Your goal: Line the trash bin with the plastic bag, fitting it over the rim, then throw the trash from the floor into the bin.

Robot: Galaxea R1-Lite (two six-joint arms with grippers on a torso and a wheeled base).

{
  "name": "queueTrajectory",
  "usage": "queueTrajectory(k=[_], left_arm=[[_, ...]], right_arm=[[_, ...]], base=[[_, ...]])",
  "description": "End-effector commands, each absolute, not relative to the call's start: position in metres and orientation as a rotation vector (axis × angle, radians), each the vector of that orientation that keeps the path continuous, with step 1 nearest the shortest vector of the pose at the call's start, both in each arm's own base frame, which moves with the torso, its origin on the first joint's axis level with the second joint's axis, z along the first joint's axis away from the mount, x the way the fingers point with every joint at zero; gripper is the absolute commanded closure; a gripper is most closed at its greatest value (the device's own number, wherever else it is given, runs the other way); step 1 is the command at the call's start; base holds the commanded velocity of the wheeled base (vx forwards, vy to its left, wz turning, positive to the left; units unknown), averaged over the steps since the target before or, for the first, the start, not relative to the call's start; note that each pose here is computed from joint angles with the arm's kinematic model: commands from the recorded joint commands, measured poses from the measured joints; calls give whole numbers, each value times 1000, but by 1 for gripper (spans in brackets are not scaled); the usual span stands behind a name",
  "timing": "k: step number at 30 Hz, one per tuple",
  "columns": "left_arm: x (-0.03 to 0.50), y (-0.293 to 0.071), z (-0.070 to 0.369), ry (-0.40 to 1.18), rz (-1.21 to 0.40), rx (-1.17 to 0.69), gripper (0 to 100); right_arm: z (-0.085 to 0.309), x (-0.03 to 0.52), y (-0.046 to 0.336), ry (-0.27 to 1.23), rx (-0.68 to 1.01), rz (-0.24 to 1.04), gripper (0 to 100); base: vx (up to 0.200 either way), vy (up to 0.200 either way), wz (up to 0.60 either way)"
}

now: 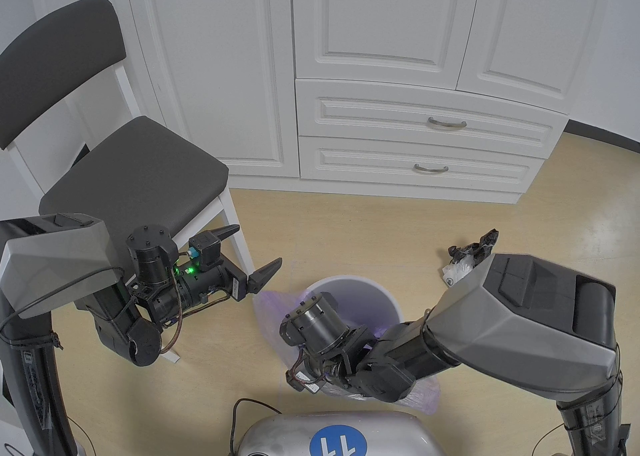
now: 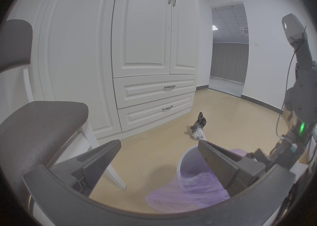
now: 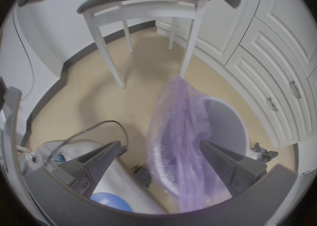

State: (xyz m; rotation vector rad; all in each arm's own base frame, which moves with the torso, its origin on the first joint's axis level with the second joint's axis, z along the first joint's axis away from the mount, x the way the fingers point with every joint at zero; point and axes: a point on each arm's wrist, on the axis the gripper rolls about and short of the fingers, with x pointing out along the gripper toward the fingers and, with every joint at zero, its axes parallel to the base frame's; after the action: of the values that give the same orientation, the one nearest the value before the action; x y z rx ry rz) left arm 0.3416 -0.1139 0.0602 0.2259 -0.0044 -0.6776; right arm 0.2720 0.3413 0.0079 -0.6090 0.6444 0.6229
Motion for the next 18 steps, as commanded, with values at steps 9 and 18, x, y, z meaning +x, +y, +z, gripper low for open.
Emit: queueTrajectory(k=[9, 18], left_arm=[[340, -112, 66, -17, -673, 226, 0], [340, -112, 65, -16, -673, 228, 0]], right_arm=[[2, 311, 317, 600, -700, 423, 0], [-13, 307, 312, 640, -729, 427, 0]], base=[[0, 0, 0], [0, 0, 0]])
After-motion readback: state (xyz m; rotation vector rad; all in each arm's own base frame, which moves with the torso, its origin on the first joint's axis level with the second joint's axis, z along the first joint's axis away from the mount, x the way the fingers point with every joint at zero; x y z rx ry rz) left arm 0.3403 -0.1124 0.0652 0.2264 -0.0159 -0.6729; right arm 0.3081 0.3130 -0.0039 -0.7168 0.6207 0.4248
